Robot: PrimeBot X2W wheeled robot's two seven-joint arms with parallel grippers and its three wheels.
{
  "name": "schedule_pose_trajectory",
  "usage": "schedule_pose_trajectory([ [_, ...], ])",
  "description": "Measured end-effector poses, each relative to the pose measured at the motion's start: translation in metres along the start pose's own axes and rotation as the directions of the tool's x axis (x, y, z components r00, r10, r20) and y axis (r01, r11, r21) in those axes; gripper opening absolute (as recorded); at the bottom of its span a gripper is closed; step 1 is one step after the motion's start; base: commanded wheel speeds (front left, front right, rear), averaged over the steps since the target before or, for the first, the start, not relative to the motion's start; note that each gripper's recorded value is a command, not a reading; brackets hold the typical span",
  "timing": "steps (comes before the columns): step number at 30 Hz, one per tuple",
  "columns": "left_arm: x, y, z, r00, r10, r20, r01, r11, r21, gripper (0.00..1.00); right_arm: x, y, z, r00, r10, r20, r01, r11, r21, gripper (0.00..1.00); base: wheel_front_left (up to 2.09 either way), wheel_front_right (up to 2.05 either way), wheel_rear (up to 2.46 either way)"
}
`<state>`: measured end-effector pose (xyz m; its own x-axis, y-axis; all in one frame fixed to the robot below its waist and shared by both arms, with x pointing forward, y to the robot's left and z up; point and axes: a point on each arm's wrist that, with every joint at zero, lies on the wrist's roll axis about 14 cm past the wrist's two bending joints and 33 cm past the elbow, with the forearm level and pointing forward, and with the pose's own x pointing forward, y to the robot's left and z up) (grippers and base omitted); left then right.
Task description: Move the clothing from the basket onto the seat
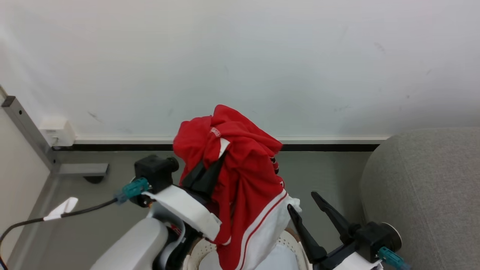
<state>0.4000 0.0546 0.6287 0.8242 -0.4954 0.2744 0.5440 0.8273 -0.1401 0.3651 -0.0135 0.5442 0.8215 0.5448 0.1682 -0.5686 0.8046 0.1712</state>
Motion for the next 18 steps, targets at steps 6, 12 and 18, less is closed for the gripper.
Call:
schedule_pose_trajectory([
  [6, -0.009, -0.011, -0.01, 0.999, -0.021, -0.031, 0.02, 1.0, -0.001, 0.0, 0.019, 0.028, -0.004, 0.991, 0.13, -0.041, -0.13, 0.991, -0.017, 1.0, 0.0, 0.0, 0.0],
  [12, -0.023, -0.028, -0.023, 0.994, -0.066, -0.085, 0.068, 0.998, 0.016, 0.0, 0.032, 0.051, -0.018, 0.968, 0.224, -0.112, -0.226, 0.974, -0.005, 1.0, 0.0, 0.0, 0.0],
  [18, -0.039, -0.048, -0.031, 0.987, -0.104, -0.124, 0.106, 0.994, 0.013, 0.0, 0.035, 0.074, -0.042, 0.933, 0.299, -0.202, -0.302, 0.953, 0.019, 1.0, 0.0, 0.0, 0.0],
])
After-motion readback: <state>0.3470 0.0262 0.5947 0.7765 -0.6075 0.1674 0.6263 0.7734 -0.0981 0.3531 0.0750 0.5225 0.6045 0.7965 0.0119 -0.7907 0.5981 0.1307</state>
